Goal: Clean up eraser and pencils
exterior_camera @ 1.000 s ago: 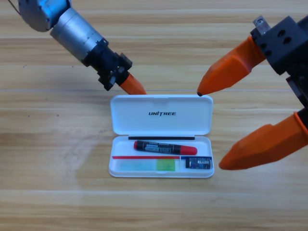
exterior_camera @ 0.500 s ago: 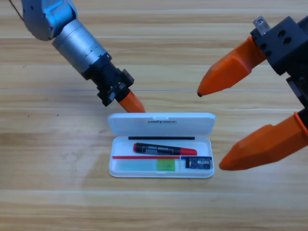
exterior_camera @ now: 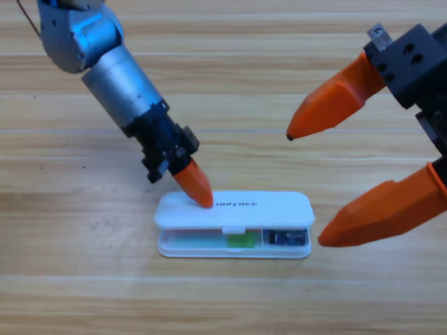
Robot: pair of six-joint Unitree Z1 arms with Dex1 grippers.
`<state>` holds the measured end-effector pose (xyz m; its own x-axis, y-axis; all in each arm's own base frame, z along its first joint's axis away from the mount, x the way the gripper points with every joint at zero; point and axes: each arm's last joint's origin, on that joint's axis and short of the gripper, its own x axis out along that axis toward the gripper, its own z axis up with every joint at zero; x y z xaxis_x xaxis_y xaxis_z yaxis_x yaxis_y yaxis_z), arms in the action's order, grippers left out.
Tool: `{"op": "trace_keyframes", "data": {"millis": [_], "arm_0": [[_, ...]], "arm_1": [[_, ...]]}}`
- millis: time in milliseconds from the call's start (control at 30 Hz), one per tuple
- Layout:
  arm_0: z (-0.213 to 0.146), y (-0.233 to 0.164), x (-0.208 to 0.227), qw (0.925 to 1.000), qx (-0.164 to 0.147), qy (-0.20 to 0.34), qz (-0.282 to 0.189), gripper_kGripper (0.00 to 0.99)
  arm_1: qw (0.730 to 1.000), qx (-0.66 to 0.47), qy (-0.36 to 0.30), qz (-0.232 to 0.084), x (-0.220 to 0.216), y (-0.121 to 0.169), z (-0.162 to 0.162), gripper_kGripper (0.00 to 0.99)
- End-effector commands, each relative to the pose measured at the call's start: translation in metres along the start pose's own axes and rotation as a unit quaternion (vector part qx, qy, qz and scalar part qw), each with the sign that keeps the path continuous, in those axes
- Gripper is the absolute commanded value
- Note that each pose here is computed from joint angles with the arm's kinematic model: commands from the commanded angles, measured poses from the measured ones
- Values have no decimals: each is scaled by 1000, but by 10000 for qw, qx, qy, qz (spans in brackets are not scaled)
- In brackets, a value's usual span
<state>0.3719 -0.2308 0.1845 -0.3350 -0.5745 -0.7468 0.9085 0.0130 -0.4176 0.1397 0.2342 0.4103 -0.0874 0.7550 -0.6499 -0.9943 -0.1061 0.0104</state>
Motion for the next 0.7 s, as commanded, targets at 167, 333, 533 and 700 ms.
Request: {"op": "trace_keyframes", "data": {"millis": [167,333,533,700], "arm_0": [[4,-12,33,9985,303,453,57,0],[2,-13,48,9968,373,671,229,0],[3,-16,54,9954,418,796,317,0],[16,-53,9,9902,696,786,923,0]], "arm_1": [[9999,80,-46,47,-3,3,-6,976],[9999,84,-41,50,-2,3,-6,976],[9999,92,-41,50,-2,3,-6,976],[9999,92,-41,50,-2,3,-6,974]]}}
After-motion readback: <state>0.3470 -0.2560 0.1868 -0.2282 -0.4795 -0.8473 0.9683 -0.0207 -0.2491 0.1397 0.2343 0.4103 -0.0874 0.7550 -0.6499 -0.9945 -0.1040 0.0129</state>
